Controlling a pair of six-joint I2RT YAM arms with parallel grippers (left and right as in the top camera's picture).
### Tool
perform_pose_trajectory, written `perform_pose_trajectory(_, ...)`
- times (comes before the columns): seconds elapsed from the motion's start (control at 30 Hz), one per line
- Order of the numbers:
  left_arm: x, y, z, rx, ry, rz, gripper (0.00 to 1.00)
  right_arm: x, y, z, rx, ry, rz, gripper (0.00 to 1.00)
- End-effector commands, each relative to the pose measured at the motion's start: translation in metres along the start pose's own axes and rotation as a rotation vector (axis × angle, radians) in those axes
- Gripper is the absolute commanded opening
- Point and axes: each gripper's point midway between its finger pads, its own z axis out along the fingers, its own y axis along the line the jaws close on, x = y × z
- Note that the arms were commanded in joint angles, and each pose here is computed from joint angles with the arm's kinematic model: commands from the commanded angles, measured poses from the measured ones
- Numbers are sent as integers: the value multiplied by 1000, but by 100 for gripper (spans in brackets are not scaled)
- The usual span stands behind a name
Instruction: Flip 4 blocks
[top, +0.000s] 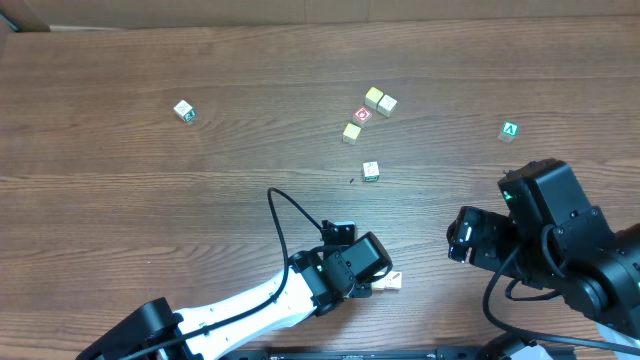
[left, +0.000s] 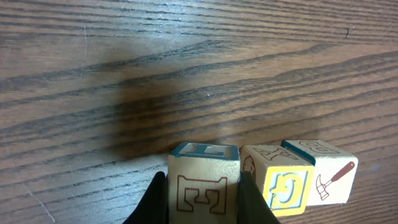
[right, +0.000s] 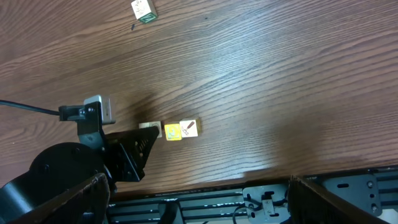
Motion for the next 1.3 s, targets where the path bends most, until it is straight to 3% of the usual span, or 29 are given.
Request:
perform_pose_trajectory(0.0, -1, 4, 3, -19, -11, 45, 4, -2, 3, -8, -31, -21, -2, 93)
perform_pose_trajectory(1.03, 2, -11, 11, 42, 12, 97, 4, 2, 8, -8, -56, 2, -3, 92)
perform_pose_trajectory(1.2, 3, -11, 11, 45, 18, 97, 11, 2, 8, -8, -58, 3, -3, 92)
perform_pose_trajectory(1.27, 5, -13, 11, 53, 31, 98, 7, 2, 8, -8, -58, 3, -3, 92)
